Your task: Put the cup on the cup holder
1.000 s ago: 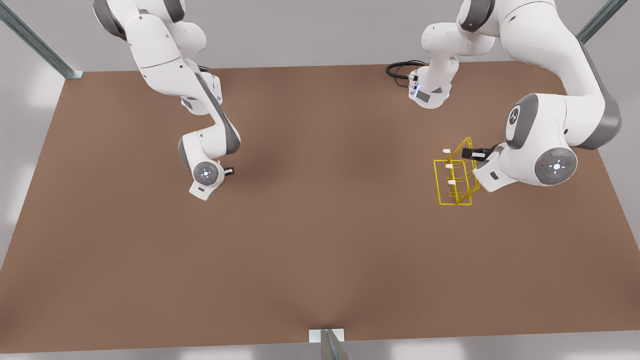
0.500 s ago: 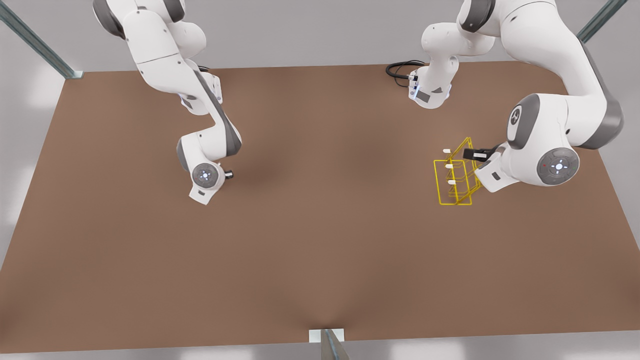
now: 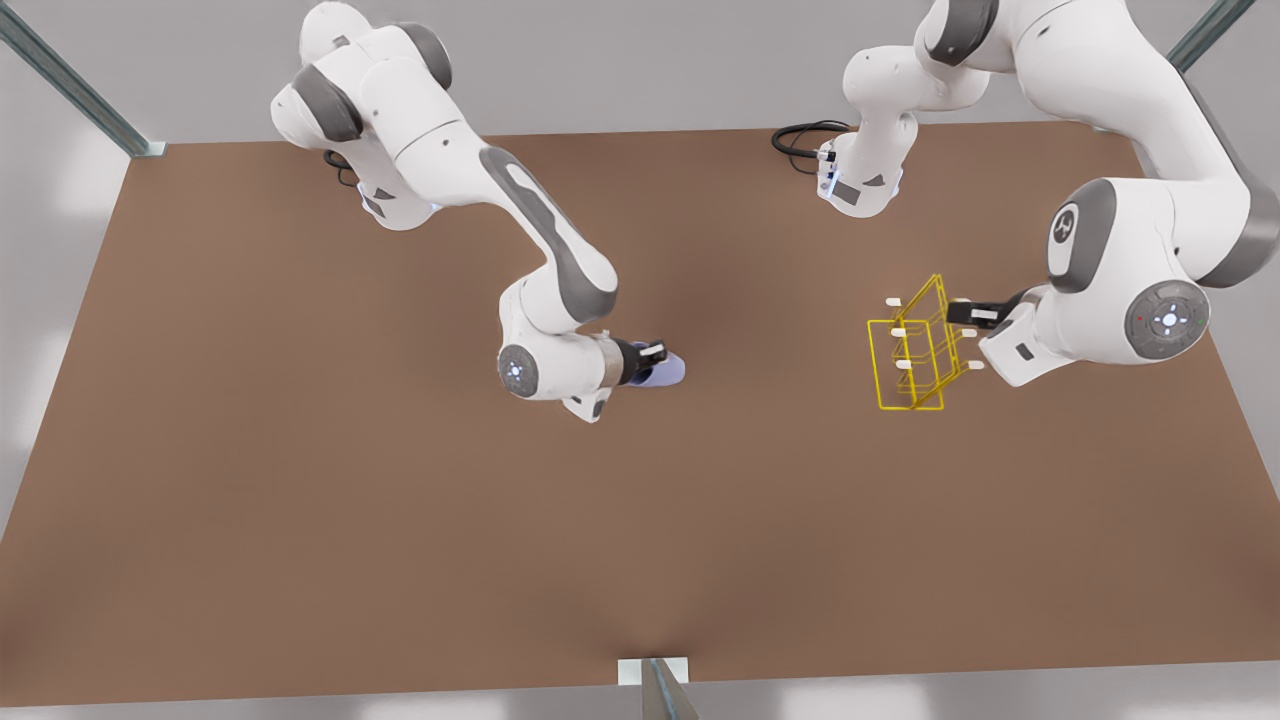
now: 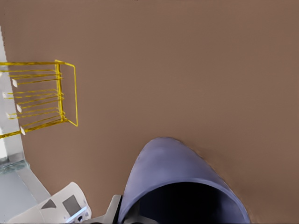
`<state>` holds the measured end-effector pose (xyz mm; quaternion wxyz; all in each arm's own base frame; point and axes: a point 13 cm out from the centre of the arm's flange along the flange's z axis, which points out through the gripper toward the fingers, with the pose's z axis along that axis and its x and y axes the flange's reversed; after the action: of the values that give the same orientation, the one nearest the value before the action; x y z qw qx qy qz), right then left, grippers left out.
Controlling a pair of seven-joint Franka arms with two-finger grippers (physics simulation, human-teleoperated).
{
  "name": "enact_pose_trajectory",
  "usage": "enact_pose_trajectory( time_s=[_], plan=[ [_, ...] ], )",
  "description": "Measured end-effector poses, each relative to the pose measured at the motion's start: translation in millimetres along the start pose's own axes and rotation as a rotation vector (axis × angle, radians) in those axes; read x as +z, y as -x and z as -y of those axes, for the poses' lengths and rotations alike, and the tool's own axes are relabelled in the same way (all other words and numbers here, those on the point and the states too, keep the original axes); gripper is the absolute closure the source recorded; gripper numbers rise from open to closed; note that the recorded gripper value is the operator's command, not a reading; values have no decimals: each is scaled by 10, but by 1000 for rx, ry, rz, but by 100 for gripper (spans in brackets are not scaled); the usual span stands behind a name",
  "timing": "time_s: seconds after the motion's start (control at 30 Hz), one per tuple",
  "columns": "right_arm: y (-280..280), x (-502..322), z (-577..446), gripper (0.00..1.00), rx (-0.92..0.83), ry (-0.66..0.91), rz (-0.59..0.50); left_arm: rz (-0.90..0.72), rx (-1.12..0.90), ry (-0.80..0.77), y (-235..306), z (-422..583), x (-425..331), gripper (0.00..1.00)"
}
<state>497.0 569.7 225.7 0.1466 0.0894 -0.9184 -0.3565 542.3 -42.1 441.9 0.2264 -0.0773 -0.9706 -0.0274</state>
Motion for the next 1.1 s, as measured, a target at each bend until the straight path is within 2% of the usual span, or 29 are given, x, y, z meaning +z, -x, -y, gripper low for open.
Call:
enact_pose_trajectory(
  time_s=[0.13,0.3,0.47,0.5,0.53,0.9,1.1],
  plan=[
    [335,640,-404,79,-15,154,42,18,17,1,32,7,-26,0],
    [583,1518,-187,79,-80,185,90,60,28,3,150,2,-55,0],
    [647,1796,-92,79,-157,172,149,90,-32,-22,203,-345,-56,0],
    [670,1784,-92,34,-172,169,161,94,-36,-24,206,-367,-61,0],
    [689,1769,-90,0,-185,165,171,98,-38,-24,211,-375,-66,0],
    [839,1501,134,0,-246,136,227,103,-56,-20,219,-303,-62,0],
    [902,1210,377,0,-232,121,243,65,-58,-2,229,298,62,0]
  ],
)
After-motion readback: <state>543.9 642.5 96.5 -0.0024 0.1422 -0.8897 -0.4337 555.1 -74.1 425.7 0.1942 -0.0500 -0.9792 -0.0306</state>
